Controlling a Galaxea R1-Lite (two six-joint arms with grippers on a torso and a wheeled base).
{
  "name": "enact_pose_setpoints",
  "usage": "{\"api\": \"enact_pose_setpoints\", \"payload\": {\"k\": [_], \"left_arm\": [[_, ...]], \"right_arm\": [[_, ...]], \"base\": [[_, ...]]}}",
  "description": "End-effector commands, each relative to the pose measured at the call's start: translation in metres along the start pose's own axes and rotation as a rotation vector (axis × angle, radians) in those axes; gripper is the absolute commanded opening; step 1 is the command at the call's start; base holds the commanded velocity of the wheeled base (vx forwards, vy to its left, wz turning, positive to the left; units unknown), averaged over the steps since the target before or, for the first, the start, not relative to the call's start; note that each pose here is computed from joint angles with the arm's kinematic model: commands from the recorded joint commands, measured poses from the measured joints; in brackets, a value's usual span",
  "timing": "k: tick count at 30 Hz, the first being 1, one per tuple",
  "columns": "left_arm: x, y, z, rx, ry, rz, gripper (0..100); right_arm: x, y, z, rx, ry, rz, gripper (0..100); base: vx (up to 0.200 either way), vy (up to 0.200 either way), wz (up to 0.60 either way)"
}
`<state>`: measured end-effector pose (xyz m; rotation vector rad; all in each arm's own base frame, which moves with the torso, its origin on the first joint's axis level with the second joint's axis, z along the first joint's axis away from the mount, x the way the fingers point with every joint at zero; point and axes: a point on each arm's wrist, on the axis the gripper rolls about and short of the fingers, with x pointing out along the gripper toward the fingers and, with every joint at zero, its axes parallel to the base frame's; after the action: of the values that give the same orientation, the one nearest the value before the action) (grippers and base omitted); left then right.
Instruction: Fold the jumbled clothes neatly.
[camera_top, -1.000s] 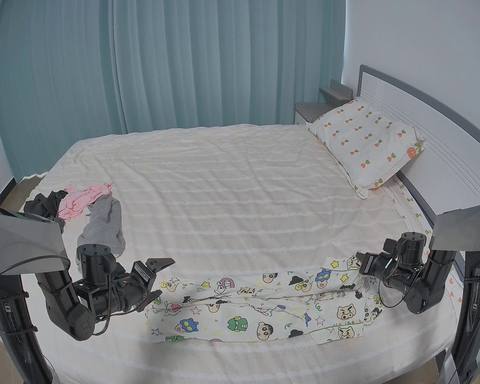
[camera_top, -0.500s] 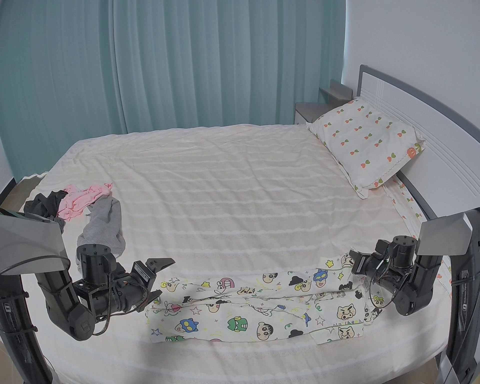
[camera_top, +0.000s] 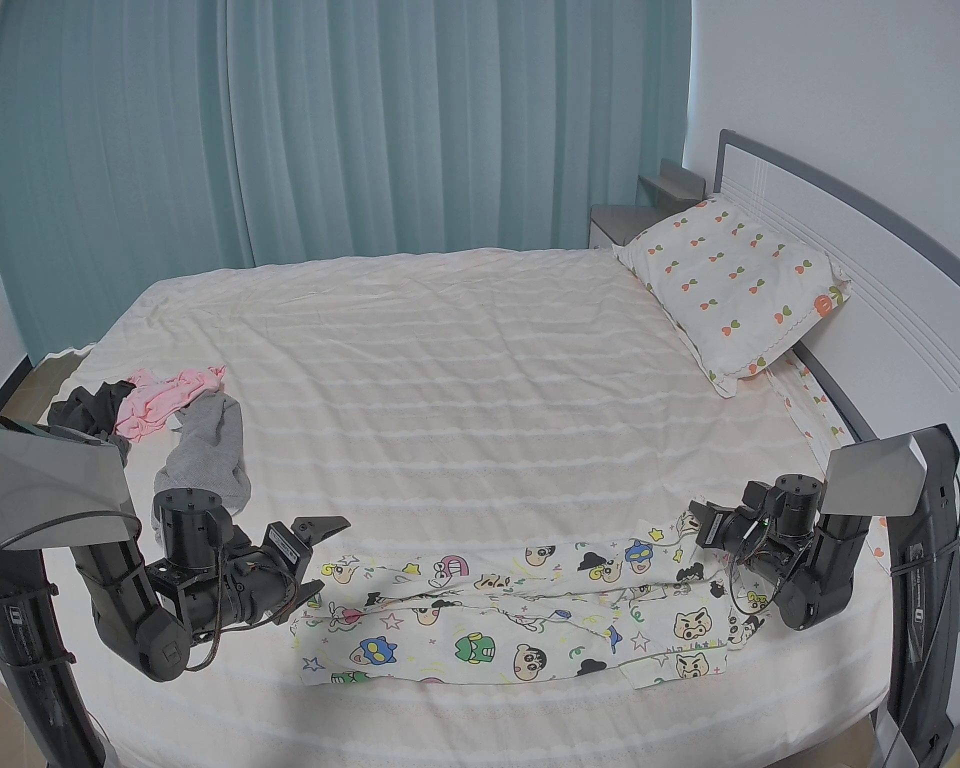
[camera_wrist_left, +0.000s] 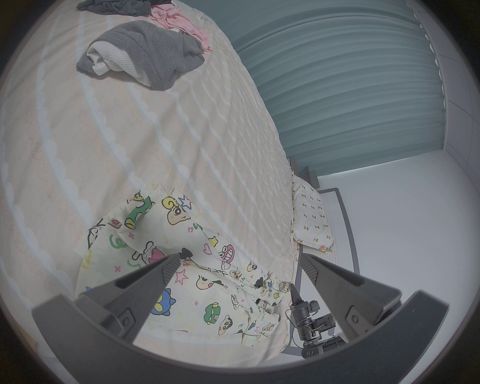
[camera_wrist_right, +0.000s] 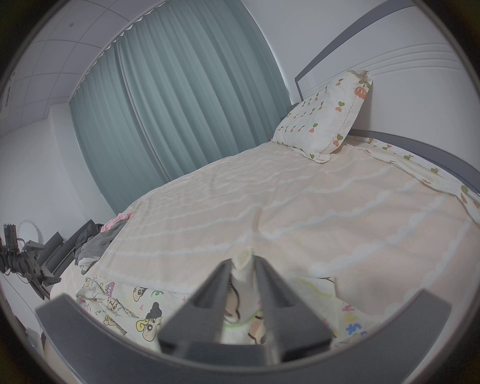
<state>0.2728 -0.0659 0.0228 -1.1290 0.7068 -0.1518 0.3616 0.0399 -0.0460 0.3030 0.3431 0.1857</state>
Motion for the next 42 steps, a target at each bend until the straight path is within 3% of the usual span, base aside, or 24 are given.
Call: {"api": "enact_pose_setpoints", "payload": {"k": [1, 8, 14, 19, 29, 33, 42], "left_arm": [[0.0, 0.0, 0.0, 0.0, 0.0, 0.0, 100], [0.0, 0.0, 0.0, 0.0, 0.001, 0.0, 100], [0.0, 0.0, -0.001, 0.0, 0.002, 0.001, 100], [0.0, 0.001, -0.001, 0.022, 0.002, 0.005, 100], [0.0, 0.004, -0.003, 0.048, 0.01, 0.017, 100], [0.0, 0.004, -0.003, 0.046, 0.011, 0.018, 100], [0.0, 0.004, -0.003, 0.046, 0.01, 0.019, 100]], "right_arm": [[0.0, 0.0, 0.0, 0.0, -0.006, -0.009, 100], [-0.009, 0.008, 0.014, -0.006, -0.044, -0.032, 100], [-0.025, 0.045, 0.004, 0.003, 0.023, 0.06, 100], [-0.029, 0.058, -0.007, 0.033, 0.075, 0.114, 100], [-0.027, 0.053, -0.018, 0.048, 0.152, 0.154, 100], [-0.027, 0.045, -0.017, 0.129, 0.205, 0.182, 100], [-0.017, 0.018, -0.007, 0.184, 0.18, 0.092, 100]], "base": [[0.0, 0.0, 0.0], [0.0, 0.0, 0.0], [0.0, 0.0, 0.0], [0.0, 0.0, 0.0], [0.0, 0.0, 0.0], [0.0, 0.0, 0.0], [0.0, 0.0, 0.0]]}}
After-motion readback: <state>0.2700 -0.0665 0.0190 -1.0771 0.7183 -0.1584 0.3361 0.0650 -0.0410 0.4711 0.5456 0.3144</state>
